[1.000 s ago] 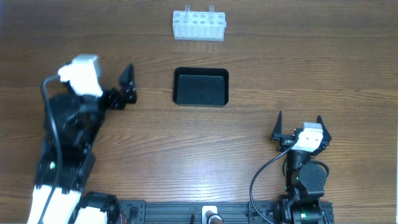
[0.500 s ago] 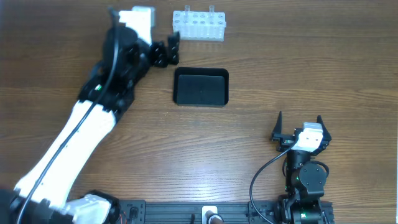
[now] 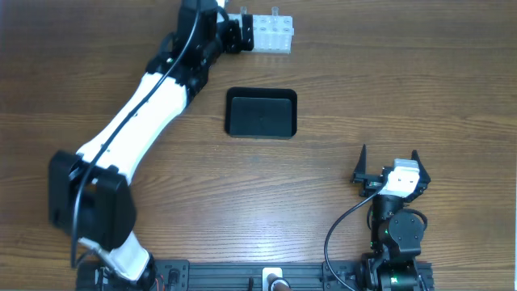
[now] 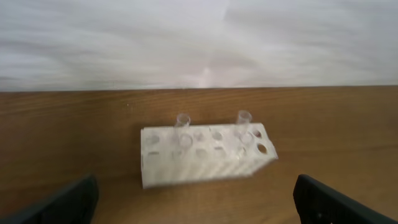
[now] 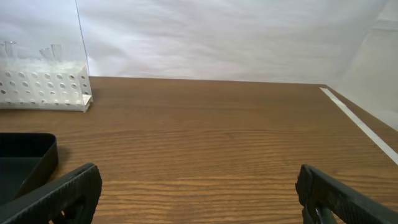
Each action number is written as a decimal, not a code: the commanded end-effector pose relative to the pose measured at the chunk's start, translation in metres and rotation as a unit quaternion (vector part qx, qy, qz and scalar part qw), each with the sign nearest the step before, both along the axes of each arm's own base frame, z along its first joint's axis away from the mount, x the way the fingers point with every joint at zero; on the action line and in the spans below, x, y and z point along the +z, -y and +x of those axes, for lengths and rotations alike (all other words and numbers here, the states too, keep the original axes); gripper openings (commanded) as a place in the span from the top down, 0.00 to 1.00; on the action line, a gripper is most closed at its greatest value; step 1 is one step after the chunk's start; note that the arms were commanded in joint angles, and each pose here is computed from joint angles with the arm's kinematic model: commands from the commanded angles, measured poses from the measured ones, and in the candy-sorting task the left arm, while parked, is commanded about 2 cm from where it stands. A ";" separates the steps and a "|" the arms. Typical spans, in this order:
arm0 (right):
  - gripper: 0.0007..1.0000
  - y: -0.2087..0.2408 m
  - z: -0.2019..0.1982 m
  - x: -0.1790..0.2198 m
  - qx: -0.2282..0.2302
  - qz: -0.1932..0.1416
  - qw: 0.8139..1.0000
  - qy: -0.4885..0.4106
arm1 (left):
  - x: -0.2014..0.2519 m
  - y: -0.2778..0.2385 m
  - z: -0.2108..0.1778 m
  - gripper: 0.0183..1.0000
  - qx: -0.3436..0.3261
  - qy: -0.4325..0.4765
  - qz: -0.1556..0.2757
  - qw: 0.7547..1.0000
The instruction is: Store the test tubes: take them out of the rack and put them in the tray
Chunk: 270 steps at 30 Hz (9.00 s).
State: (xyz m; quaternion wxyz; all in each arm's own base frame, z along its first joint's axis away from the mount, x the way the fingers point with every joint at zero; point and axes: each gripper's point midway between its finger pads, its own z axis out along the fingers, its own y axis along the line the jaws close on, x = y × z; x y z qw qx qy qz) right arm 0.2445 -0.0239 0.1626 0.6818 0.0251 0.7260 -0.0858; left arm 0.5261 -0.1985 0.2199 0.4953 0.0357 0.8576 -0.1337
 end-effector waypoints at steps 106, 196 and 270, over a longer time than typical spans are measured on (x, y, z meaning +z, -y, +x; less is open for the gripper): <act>0.01 0.001 0.000 -0.001 -0.002 0.002 1.000 0.000 | -0.016 0.034 0.072 0.92 -0.010 0.050 0.016 0.999; 0.01 0.001 0.000 -0.001 -0.002 0.002 1.000 0.000 | -0.188 0.015 -0.086 0.75 -0.012 -0.397 0.091 0.913; 0.01 0.001 0.000 -0.001 -0.002 0.002 1.000 0.000 | -0.107 0.035 0.102 0.39 0.001 -0.016 0.081 0.997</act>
